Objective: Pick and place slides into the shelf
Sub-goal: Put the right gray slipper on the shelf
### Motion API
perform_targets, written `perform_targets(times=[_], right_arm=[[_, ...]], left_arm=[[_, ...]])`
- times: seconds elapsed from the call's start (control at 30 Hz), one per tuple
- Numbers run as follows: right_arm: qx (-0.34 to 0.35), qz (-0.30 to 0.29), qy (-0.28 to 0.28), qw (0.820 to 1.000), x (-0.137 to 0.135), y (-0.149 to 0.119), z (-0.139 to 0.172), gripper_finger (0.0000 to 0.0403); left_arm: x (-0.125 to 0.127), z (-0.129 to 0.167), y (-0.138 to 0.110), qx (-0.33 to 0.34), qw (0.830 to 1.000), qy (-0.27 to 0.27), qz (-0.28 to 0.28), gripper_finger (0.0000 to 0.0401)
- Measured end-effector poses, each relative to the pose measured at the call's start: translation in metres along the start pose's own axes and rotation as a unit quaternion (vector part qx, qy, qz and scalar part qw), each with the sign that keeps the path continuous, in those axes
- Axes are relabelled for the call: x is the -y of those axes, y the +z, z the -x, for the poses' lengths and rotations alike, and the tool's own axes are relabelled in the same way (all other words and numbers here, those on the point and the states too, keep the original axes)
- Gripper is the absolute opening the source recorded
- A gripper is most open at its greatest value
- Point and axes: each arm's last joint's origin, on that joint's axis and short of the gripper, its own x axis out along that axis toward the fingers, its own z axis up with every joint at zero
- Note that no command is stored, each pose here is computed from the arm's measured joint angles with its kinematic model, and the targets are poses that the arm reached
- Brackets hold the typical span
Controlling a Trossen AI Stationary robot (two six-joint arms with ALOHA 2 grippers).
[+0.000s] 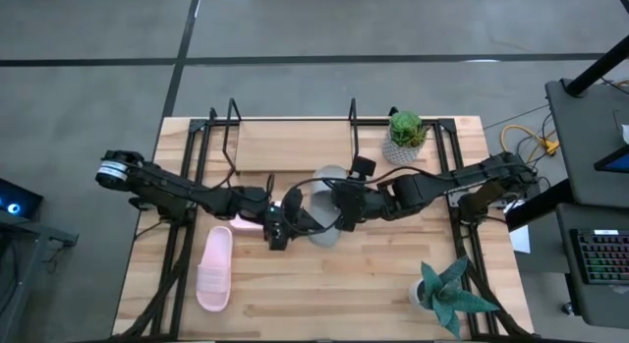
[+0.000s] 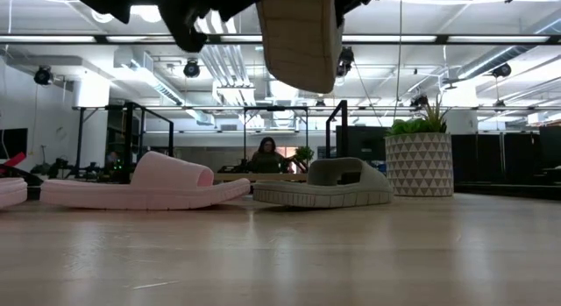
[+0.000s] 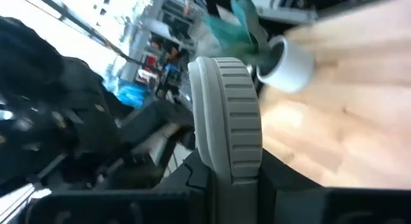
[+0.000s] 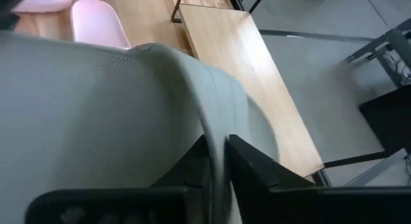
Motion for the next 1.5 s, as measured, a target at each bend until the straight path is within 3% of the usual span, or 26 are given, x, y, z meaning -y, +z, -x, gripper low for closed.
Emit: perform_targets(times=[0.37,0.53,0.63,0.73,0.93,1.2,1.5], right_arm=[[-0.001,0.028,0.0,1.0,0.001,-0.001,0.003,0.0161],[0.017,0.02,0.005,1.0,0.007,0.001,0.017,0.0179],[0.042,0.054,-0.028,0.997,0.005,0.001,0.032,0.0176],[0.068,0.124,-0.049,0.989,-0.007,0.0,0.047,0.0169],[0.142,0.238,-0.032,0.96,-0.045,-0.008,0.051,0.0151],[0.249,0.324,-0.064,0.91,-0.068,-0.016,0.036,0.0132],[0.247,0.294,-0.079,0.92,-0.048,-0.015,0.031,0.0149]], left_arm=[[0.008,0.003,-0.008,-0.093,0.995,0.006,-0.019,0.0033],[0.011,0.011,-0.009,-0.122,0.992,0.015,-0.038,0.0033],[0.007,0.023,-0.006,-0.122,0.992,0.028,-0.036,0.0033],[0.003,0.039,-0.003,-0.11,0.992,0.044,-0.033,0.0033],[0.0,0.067,0.004,-0.044,0.997,0.057,-0.017,0.0032],[0.001,0.084,0.009,0.036,0.997,0.072,-0.023,0.0032],[0.006,0.086,0.011,0.086,0.995,0.053,-0.027,0.0032]])
